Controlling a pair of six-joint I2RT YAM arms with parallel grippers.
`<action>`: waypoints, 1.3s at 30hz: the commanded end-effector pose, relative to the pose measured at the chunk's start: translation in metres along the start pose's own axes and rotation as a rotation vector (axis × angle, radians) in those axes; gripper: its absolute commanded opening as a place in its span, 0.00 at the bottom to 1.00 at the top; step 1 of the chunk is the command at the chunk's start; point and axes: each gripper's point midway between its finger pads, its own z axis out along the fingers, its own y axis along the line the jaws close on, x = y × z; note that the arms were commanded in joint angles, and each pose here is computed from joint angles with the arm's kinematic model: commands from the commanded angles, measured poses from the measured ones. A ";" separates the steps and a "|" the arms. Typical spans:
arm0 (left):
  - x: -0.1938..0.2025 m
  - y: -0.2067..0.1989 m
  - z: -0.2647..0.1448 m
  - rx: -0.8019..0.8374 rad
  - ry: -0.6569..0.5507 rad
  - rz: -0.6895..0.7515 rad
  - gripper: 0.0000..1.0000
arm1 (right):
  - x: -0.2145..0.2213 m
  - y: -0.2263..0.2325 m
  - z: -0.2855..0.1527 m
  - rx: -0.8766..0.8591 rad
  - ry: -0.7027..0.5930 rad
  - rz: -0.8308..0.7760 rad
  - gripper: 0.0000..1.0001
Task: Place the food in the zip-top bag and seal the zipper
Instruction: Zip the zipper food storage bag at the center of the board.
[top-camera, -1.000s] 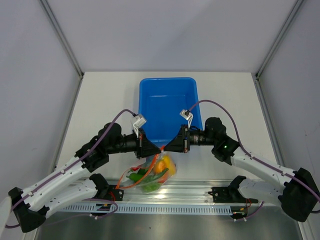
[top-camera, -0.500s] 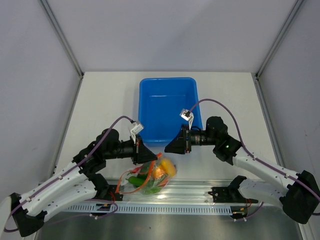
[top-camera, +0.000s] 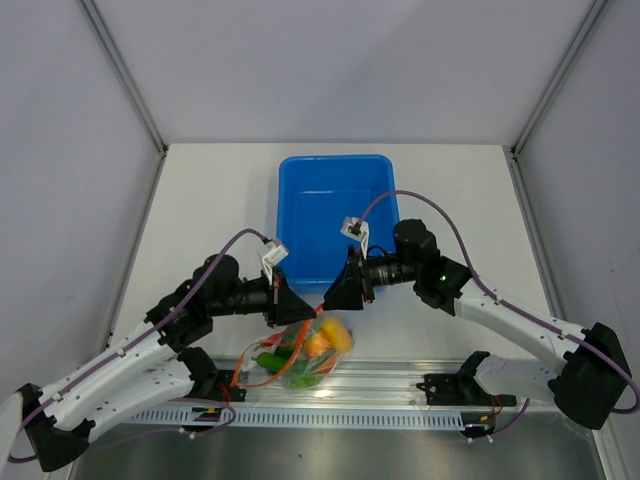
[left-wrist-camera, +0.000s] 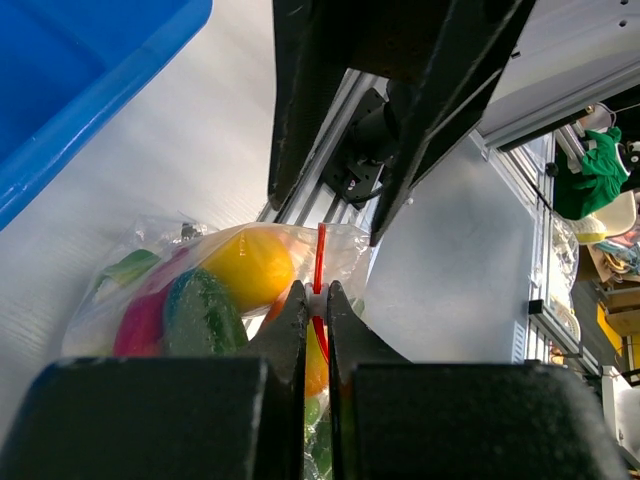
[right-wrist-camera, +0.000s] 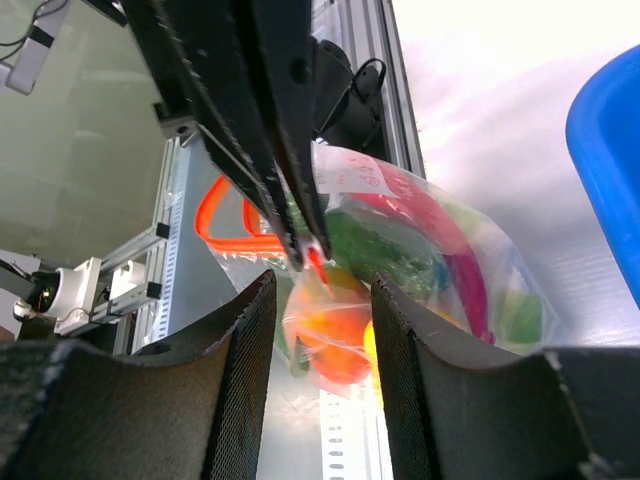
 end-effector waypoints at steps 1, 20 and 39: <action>-0.020 -0.020 -0.007 0.052 -0.055 0.040 0.00 | -0.014 0.012 0.001 -0.035 -0.004 -0.073 0.45; -0.022 -0.023 -0.011 0.053 -0.064 0.053 0.01 | -0.011 0.020 0.015 -0.125 0.030 -0.079 0.29; -0.019 -0.016 -0.014 0.005 -0.053 0.041 0.00 | -0.012 0.008 0.022 -0.061 0.017 -0.070 0.00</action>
